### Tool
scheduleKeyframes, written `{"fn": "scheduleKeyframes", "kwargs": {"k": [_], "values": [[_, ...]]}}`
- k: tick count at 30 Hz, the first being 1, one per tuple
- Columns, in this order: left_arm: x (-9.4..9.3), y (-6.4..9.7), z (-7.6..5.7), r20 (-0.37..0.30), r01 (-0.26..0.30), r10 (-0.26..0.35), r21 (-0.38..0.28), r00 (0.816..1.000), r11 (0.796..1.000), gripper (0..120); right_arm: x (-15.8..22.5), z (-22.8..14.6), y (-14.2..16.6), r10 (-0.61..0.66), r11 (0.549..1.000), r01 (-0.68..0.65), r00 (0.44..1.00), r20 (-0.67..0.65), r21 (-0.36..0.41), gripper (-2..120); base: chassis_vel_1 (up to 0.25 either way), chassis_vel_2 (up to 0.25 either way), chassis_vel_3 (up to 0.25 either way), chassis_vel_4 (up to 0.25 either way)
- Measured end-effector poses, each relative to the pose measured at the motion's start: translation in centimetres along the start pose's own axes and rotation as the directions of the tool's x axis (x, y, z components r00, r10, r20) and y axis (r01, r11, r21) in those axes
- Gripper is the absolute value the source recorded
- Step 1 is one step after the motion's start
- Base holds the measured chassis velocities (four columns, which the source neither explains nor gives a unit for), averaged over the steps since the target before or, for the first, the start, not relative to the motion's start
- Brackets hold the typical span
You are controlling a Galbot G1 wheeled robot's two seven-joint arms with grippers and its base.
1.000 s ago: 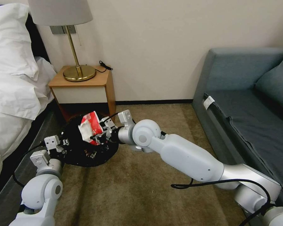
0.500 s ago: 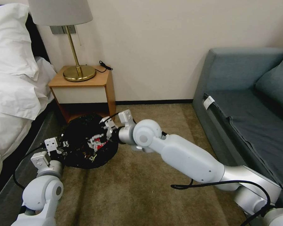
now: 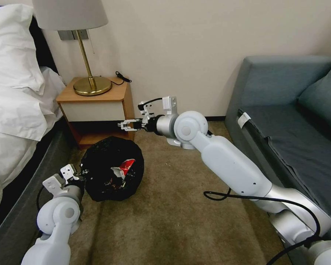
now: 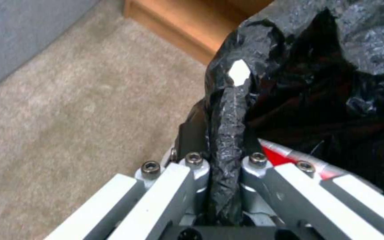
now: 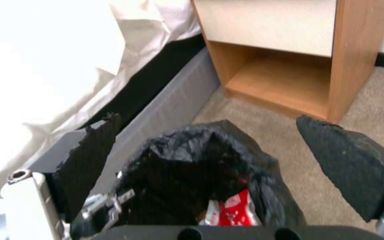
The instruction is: Pick up the trash bin, then pick up the garbage on the floor and place it into the trash bin.
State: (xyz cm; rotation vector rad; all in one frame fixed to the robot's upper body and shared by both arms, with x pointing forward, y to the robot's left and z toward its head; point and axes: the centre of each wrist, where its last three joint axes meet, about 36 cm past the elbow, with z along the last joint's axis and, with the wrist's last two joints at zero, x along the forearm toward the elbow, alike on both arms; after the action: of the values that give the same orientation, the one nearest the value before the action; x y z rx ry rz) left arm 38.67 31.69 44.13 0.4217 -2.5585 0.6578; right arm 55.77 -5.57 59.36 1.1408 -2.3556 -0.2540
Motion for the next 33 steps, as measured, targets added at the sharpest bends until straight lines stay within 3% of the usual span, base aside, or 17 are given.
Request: {"fn": "scheduleKeyframes", "kwargs": {"k": [5, 7, 12, 21, 24, 25, 26, 28, 33], "values": [[-0.9, 1.0, -0.2, -0.030, 0.020, -0.019, 0.034, 0.999, 0.999, 3, -0.5, 1.2, 0.0, -0.003, 1.000, 0.003, 1.000, -0.014, -0.008, 100, 0.000, 0.000, 0.000, 0.000], [-2.0, 2.2, -0.1, -0.084, 0.029, -0.023, 0.065, 0.996, 0.997, 3, -0.9, 1.7, 0.3, -0.011, 1.000, 0.011, 1.000, -0.023, -0.009, 100, 0.000, 0.000, 0.000, 0.000], [-2.9, 3.2, 0.4, -0.134, 0.046, -0.034, 0.083, 0.990, 0.996, 3, -1.2, 2.2, 0.5, -0.017, 1.000, 0.017, 0.999, -0.031, -0.011, 100, 0.000, 0.000, 0.000, 0.000], [-2.9, 3.9, 1.0, -0.164, 0.061, -0.047, 0.084, 0.985, 0.995, 32, -1.5, 2.6, 0.9, -0.027, 1.000, 0.027, 0.999, -0.043, -0.008, 100, 0.000, 0.000, 0.000, 0.000], [-2.5, 3.9, 1.1, -0.159, 0.064, -0.051, 0.075, 0.986, 0.995, 48, -1.5, 2.6, 1.1, -0.031, 1.000, 0.030, 0.999, -0.043, -0.004, 100, 0.000, 0.000, 0.000, 0.000], [-2.0, 3.7, 1.4, -0.129, 0.081, -0.076, 0.031, 0.989, 0.996, 61, -1.5, 2.4, 1.1, -0.031, 1.000, 0.030, 0.999, -0.038, -0.004, 100, 0.000, 0.000, 0.000, 0.000], [-2.0, 3.7, 1.4, -0.129, 0.081, -0.076, 0.031, 0.989, 0.996, 61, -1.5, 2.4, 1.1, -0.031, 1.000, 0.030, 0.999, -0.038, -0.004, 100, 0.000, 0.000, 0.000, 0.000], [-2.4, 4.4, 1.9, -0.026, 0.151, -0.154, -0.090, 0.988, 0.984, 74, -1.3, 2.0, 0.7, -0.023, 1.000, 0.023, 0.999, -0.026, -0.012, 100, 0.000, 0.000, 0.000, 0.000], [-2.3, 5.2, 1.4, 0.063, 0.193, -0.184, -0.177, 0.981, 0.965, 88, -1.2, 1.4, -0.1, -0.004, 0.999, 0.005, 1.000, 0.003, -0.033, 100, 0.000, 0.000, 0.000, 0.000]]}}
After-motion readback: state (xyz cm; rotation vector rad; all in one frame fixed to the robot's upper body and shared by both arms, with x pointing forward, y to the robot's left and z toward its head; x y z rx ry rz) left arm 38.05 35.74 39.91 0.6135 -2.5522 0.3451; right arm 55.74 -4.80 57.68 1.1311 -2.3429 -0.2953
